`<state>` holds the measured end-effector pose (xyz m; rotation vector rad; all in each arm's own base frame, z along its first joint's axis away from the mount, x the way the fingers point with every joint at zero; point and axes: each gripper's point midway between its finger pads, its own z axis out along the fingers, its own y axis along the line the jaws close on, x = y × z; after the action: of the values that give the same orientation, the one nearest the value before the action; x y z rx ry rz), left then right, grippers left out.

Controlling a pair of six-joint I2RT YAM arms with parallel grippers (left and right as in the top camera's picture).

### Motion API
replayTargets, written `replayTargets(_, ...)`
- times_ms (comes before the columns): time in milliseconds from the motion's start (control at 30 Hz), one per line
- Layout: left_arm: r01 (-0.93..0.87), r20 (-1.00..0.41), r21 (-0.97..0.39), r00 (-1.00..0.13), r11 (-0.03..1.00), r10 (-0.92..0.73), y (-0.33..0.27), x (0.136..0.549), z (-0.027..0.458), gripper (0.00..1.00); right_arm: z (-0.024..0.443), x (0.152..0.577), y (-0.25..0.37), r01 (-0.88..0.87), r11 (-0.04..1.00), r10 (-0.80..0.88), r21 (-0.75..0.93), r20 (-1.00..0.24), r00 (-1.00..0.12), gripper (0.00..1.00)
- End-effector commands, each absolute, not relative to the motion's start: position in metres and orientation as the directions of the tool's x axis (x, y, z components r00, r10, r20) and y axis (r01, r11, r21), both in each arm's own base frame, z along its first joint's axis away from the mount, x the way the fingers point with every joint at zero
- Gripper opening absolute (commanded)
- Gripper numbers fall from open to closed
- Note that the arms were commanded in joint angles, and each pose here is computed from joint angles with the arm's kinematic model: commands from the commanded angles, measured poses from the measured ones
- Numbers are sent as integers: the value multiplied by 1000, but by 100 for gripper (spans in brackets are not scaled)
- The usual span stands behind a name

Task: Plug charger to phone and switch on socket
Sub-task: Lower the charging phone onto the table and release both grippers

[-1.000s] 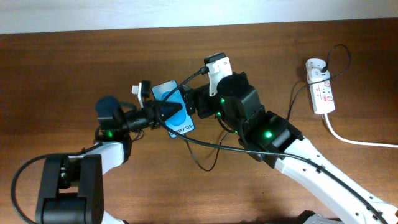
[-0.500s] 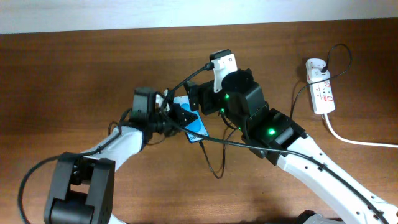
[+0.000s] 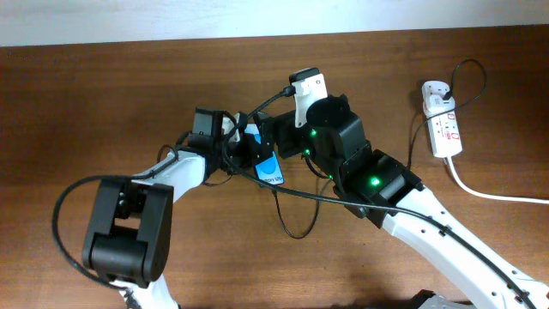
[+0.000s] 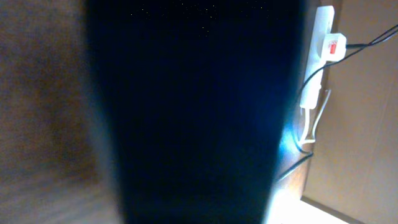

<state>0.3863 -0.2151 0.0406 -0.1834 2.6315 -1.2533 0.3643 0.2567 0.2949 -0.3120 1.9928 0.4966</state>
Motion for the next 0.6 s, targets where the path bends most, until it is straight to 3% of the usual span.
replayTargets(0, 77, -183, -788, -977, 611, -113, -225, 389, 32, 0, 316, 363, 255, -439, 872, 18, 218, -909, -416, 96)
replayTargets(367, 50, -137, -771, -987, 634, -89, -221, 378, 17, 0, 316, 363, 255, -439, 872, 18, 218, -909, -416, 100)
replayTargets(567, 16, -125, -728, -986, 685, -109, -212, 377, 7, 23, 316, 358, 264, -484, 842, 10, 239, -904, -428, 99)
